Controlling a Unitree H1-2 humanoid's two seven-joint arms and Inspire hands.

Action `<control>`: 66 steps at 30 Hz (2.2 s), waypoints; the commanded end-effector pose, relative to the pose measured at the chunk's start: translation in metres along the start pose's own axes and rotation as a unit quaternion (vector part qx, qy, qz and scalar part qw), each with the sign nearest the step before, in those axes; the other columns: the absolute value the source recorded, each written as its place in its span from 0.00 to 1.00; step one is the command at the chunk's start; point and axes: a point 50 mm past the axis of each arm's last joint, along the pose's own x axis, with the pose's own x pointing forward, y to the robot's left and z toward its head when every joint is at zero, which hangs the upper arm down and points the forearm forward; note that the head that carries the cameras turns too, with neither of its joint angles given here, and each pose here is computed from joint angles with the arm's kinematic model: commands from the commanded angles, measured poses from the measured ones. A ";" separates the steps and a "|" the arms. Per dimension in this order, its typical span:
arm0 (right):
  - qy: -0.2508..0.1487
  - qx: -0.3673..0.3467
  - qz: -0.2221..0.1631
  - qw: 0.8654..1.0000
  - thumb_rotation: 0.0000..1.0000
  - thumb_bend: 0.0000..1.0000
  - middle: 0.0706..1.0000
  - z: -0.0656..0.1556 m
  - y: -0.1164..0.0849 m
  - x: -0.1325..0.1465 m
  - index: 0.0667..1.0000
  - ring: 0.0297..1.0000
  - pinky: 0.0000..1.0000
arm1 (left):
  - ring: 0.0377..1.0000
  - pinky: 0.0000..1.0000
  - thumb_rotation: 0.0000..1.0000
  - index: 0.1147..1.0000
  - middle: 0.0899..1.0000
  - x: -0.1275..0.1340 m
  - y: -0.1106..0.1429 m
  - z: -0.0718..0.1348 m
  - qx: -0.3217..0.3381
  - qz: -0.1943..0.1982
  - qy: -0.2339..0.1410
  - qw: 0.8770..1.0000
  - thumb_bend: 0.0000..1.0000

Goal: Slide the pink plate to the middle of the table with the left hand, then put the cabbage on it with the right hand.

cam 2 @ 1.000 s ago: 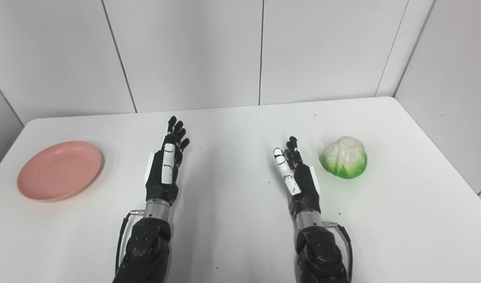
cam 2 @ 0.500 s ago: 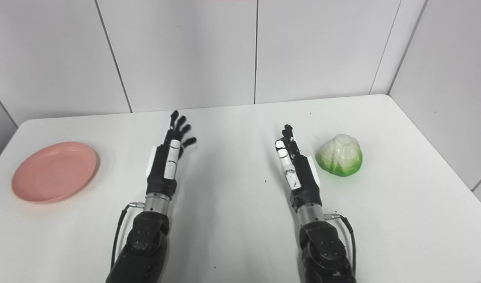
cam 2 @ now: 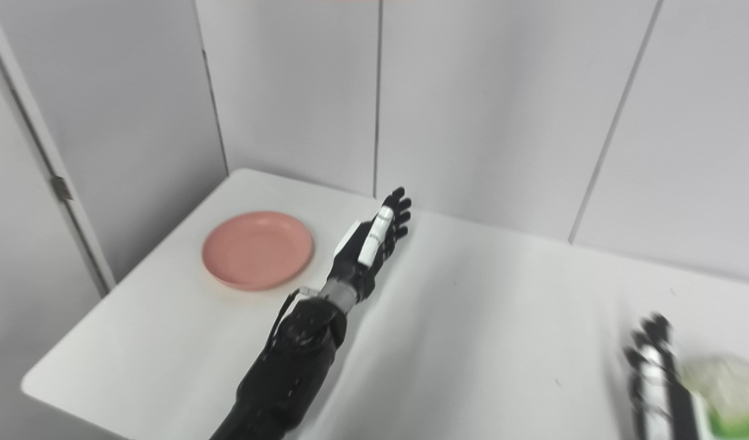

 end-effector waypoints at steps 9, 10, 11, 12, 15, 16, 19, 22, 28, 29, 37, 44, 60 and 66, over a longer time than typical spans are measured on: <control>-0.022 -0.013 0.015 1.000 0.86 0.61 1.00 0.018 0.003 0.004 1.00 1.00 1.00 | 0.89 0.91 1.00 0.85 0.87 0.007 0.103 0.042 0.027 0.111 -0.078 0.990 0.87; -0.024 -0.015 0.016 0.999 0.86 0.61 1.00 0.018 0.003 0.004 1.00 1.00 1.00 | 0.89 0.91 1.00 0.85 0.87 0.006 0.116 0.047 0.030 0.123 -0.082 0.989 0.87; -0.024 -0.015 0.016 0.999 0.86 0.62 1.00 0.017 0.003 0.005 1.00 1.00 1.00 | 0.88 0.90 1.00 0.84 0.86 0.006 0.129 0.050 0.032 0.133 -0.085 0.987 0.88; -0.025 -0.015 0.016 0.999 0.86 0.63 1.00 0.017 0.004 0.005 1.00 1.00 1.00 | 0.86 0.87 1.00 0.83 0.84 0.005 0.139 0.053 0.036 0.142 -0.087 0.985 0.89; -0.023 -0.016 0.014 1.000 0.86 0.64 1.00 0.016 0.004 0.004 1.00 1.00 1.00 | 0.81 0.79 1.00 0.77 0.78 0.002 0.166 0.058 0.060 0.167 -0.086 0.980 0.90; -0.021 -0.019 0.014 1.000 0.86 0.64 1.00 0.017 0.004 0.004 1.00 1.00 1.00 | 0.80 0.78 1.00 0.76 0.77 0.000 0.178 0.060 0.071 0.179 -0.080 0.978 0.90; -0.019 -0.023 0.016 0.999 0.87 0.66 1.00 0.017 0.005 0.003 1.00 1.00 1.00 | 0.78 0.77 1.00 0.73 0.75 -0.003 0.205 0.060 0.090 0.197 -0.072 0.974 0.89; -0.018 -0.027 0.018 0.999 0.87 0.64 1.00 0.018 0.005 0.002 1.00 1.00 1.00 | 0.71 0.70 1.00 0.68 0.70 -0.009 0.226 0.055 0.099 0.223 -0.074 0.967 0.89; -0.017 -0.032 0.019 0.999 0.87 0.63 1.00 0.019 0.005 0.001 1.00 1.00 1.00 | 0.66 0.63 1.00 0.65 0.66 -0.018 0.257 0.055 0.103 0.238 -0.076 0.963 0.85; -0.016 -0.031 0.018 0.999 0.87 0.64 1.00 0.018 0.005 0.001 1.00 1.00 1.00 | 0.65 0.62 1.00 0.64 0.65 -0.020 0.263 0.055 0.101 0.244 -0.076 0.961 0.85; -0.015 -0.025 0.018 0.999 0.84 0.67 1.00 0.018 0.003 -0.001 1.00 1.00 1.00 | 0.66 0.64 1.00 0.63 0.64 -0.033 0.283 0.045 0.100 0.269 -0.047 0.957 0.83; -0.014 -0.031 0.023 0.999 0.86 0.66 1.00 0.017 0.000 -0.003 1.00 1.00 1.00 | 0.68 0.68 1.00 0.64 0.66 -0.040 0.275 0.024 0.090 0.292 -0.024 0.952 0.81; -0.012 -0.033 0.021 0.999 0.87 0.65 1.00 0.021 0.002 -0.007 1.00 1.00 1.00 | 0.78 0.80 1.00 0.73 0.76 -0.045 0.263 -0.008 0.059 0.287 0.005 0.956 0.82; -0.015 -0.036 0.021 0.999 0.88 0.63 1.00 0.022 0.002 -0.008 1.00 1.00 1.00 | 0.87 0.93 1.00 0.81 0.84 -0.047 0.257 -0.018 0.045 0.256 0.027 0.965 0.82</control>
